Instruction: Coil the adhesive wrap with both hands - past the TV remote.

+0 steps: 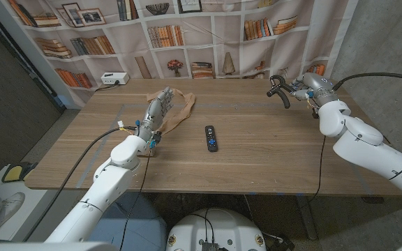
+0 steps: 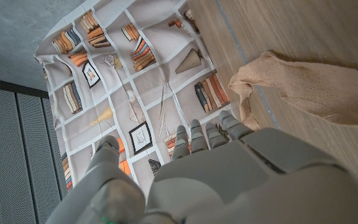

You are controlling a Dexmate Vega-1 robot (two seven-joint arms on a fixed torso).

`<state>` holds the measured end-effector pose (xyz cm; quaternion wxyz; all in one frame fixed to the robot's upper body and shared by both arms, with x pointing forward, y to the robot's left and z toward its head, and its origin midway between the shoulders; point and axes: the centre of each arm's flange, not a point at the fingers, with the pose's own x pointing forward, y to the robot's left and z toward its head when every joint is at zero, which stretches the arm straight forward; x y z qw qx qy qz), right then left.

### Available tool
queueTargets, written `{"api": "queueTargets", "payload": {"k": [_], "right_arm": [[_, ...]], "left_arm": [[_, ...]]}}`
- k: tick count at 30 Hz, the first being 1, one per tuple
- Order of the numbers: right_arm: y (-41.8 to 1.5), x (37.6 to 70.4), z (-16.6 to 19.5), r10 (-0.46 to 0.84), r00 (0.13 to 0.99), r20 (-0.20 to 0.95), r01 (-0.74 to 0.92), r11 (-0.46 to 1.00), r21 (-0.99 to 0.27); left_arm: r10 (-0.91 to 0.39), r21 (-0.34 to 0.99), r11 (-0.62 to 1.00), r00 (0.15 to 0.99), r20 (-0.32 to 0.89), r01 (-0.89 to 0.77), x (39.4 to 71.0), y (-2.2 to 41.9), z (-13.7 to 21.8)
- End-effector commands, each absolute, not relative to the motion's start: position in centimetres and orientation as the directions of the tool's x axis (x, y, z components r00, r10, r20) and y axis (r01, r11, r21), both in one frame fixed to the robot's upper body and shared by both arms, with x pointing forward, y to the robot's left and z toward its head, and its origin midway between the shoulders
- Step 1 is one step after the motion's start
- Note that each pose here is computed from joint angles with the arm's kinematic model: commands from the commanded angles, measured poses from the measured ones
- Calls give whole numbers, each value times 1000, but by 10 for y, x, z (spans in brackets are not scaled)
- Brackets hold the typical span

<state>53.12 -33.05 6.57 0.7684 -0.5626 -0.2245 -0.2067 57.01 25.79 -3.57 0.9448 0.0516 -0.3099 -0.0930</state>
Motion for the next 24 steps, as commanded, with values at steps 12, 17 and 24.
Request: {"api": "queueTargets", "payload": {"k": [12,17,24], "right_arm": [[-327,527,65,-52,811,582,575,245,-780],[-326,526,64,-44,812,581,573,240,-783],[-326,521,63,-46,806,590,583,229,-780]], "left_arm": [[-183,190,978,764,619,80,550,258,-26],[-181,219,974,760,624,52,546,258,-26],[-175,190,979,751,637,67,538,258,-27]]}}
